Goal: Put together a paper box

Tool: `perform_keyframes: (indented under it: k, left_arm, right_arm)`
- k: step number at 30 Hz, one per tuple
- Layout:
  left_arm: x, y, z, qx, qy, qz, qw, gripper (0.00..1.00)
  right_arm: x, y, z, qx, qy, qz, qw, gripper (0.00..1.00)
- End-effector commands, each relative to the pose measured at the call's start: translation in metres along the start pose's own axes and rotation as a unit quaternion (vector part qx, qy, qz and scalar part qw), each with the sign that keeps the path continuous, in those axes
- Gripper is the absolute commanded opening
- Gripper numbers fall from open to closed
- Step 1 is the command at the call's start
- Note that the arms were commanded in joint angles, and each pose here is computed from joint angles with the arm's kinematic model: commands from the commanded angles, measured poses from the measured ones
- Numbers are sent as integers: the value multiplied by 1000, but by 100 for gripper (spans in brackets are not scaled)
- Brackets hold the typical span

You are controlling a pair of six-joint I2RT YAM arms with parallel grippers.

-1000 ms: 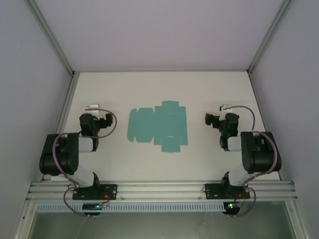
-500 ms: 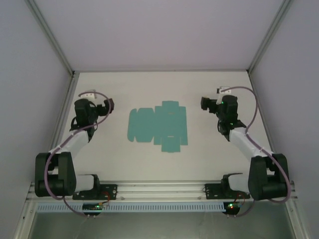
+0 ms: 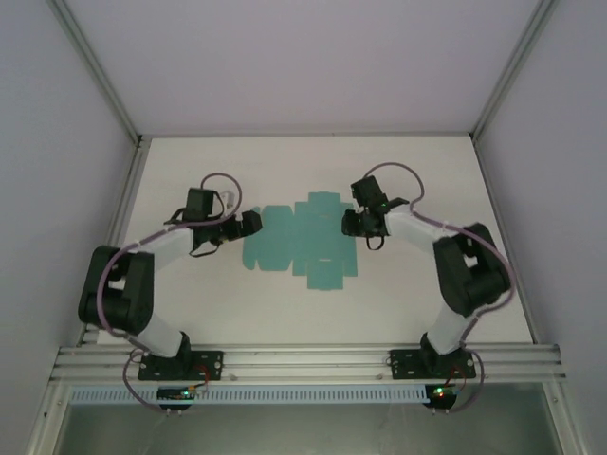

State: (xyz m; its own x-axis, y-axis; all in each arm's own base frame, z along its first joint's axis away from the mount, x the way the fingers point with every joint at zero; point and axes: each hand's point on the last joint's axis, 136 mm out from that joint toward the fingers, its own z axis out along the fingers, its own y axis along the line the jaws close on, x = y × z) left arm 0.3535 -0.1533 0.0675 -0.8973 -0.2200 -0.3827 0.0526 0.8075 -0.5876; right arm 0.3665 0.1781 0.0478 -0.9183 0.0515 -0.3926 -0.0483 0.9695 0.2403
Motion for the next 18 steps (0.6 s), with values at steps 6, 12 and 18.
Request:
perform_keyframes:
  k: [6,12,18]
  left_arm:
    - [18,-13,31,68,103,-47,991,100]
    - [25,-38,31,158,134,-51,977,92]
    - [3,-88,-5,262,100,-24,959,84]
  right_arm:
    - [30,-11,44,25,94,23,995,14]
    - [60,-34,57,67,122,38,990,12]
    - [76,-35,60,74,139,35,987,12]
